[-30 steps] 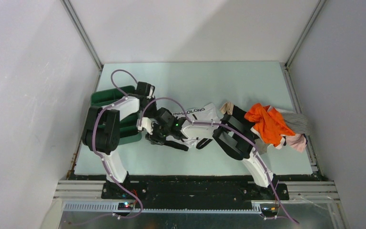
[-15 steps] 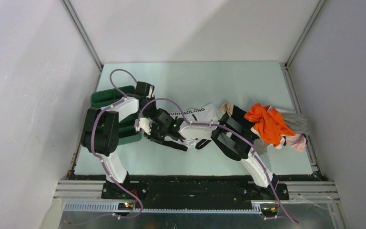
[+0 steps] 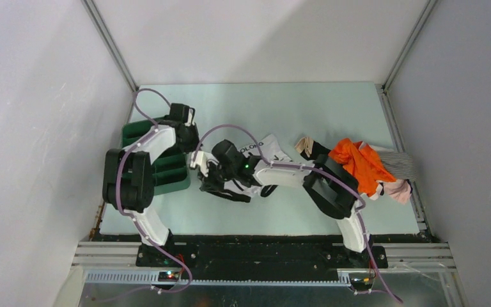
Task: Roll the underwear
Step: Fold the underwear at the center of the board.
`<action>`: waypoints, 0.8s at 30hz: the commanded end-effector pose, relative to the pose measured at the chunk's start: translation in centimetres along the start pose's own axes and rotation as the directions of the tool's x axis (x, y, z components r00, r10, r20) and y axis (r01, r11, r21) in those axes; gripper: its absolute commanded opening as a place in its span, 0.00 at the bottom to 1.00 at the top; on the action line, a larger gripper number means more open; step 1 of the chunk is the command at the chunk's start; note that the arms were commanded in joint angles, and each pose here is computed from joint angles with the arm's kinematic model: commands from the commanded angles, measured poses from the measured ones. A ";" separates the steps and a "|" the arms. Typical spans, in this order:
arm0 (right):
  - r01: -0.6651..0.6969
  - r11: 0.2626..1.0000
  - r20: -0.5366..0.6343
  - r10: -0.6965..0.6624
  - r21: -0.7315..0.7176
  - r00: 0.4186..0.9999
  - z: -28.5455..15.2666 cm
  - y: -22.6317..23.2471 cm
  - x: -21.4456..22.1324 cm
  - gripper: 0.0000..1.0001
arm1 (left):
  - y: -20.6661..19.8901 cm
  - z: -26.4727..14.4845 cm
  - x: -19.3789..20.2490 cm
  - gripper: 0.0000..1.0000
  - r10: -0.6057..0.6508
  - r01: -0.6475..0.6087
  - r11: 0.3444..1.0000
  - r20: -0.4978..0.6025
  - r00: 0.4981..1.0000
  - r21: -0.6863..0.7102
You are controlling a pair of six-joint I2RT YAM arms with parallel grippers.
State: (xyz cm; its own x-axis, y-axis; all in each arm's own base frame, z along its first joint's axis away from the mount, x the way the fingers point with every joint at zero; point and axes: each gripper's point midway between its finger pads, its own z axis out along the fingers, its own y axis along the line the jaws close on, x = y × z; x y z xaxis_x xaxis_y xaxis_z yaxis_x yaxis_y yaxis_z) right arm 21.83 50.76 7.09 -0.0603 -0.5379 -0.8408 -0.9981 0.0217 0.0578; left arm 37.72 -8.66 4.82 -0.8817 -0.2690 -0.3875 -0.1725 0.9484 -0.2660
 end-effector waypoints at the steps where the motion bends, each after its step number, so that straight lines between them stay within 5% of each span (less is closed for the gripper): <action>1: -0.017 0.996 0.231 0.038 -0.093 0.972 -4.5 1.4 -8.2 0.00 | -1.3 -4.7 -3.9 0.00 0.033 -0.037 0.999 0.118 0.992 0.027; 11: -0.229 0.973 0.244 0.232 -0.041 0.942 -9.1 -1.8 -6.8 0.00 | -4.1 -4.4 -7.1 0.00 0.025 -0.033 0.997 0.132 0.991 0.064; 24: -0.437 0.899 0.261 0.413 0.038 0.872 -15.2 -5.1 -2.9 0.00 | -12.8 -3.9 -10.0 0.00 0.185 -0.219 0.960 0.197 0.963 0.172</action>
State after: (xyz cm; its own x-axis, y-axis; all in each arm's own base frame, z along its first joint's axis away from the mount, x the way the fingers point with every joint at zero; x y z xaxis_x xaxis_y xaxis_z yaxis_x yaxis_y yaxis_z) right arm 27.13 41.12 14.36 -0.4444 -0.2973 -0.8451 -0.8857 0.2871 0.3648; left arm 44.30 -15.40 12.08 -0.8577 -0.1563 -0.4898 0.0088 0.9481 -0.3180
